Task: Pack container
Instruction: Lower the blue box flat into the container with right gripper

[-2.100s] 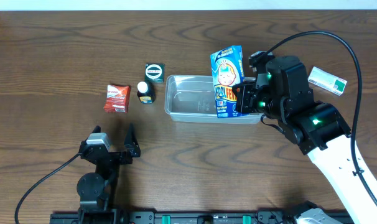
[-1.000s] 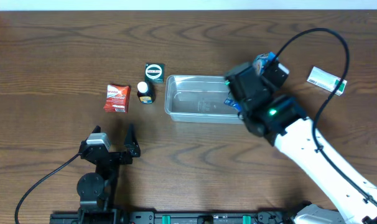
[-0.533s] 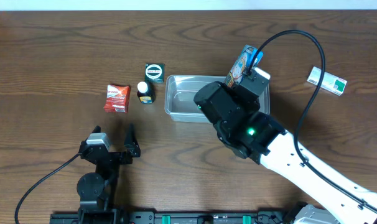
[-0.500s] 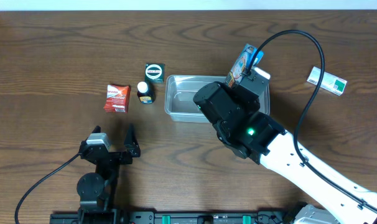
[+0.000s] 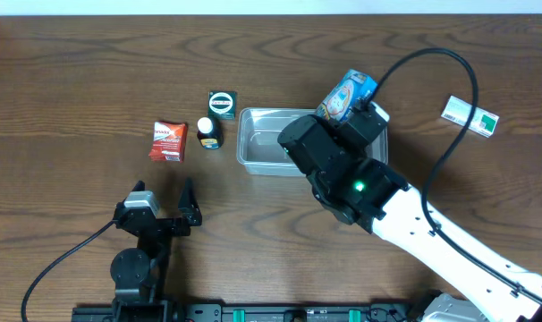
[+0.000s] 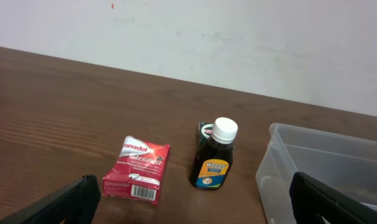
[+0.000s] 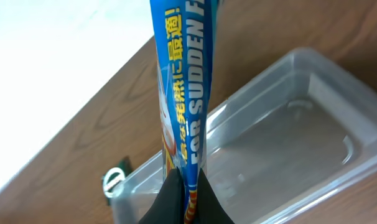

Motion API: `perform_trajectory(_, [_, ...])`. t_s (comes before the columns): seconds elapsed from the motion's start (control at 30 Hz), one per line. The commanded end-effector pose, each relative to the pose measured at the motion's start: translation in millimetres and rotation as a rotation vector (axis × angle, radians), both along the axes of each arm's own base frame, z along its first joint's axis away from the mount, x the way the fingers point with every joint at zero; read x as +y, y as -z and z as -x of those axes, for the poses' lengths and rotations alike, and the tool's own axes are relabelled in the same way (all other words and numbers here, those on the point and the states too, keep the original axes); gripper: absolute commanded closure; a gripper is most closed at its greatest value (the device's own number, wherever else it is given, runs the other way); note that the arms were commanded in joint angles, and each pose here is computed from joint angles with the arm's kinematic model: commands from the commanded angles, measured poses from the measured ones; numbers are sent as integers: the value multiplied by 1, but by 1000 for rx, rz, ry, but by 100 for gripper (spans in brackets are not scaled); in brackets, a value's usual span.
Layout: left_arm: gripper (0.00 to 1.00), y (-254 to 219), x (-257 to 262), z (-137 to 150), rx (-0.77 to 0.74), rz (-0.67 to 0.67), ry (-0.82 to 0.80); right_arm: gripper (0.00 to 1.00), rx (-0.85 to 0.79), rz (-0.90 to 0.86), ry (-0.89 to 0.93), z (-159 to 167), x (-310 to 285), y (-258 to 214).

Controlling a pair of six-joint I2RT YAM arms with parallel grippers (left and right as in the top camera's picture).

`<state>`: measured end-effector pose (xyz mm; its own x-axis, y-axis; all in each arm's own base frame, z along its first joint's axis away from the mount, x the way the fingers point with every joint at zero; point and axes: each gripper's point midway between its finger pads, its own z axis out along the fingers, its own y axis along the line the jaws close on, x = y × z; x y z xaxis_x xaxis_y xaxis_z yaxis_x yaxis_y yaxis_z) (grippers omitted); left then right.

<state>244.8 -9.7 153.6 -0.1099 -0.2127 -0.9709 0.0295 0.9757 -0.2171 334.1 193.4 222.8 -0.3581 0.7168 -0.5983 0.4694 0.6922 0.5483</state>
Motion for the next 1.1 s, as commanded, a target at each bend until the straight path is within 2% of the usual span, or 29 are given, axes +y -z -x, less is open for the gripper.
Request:
perform_trajectory(0.0, [2, 15, -2, 1, 44, -15, 16, 99, -3, -159, 94, -4, 2, -1])
perform_trajectory(0.23, [2, 15, -2, 1, 44, -15, 16, 99, 29, -167, 148, -12, -2, 17])
perform_trajectory(0.5, [2, 15, -2, 1, 44, -15, 16, 99, 190, -231, 209, -19, -11, 62])
perform_trajectory(1.07, [2, 15, -2, 1, 44, -15, 16, 99, 308, -285, 304, -4, -24, 80])
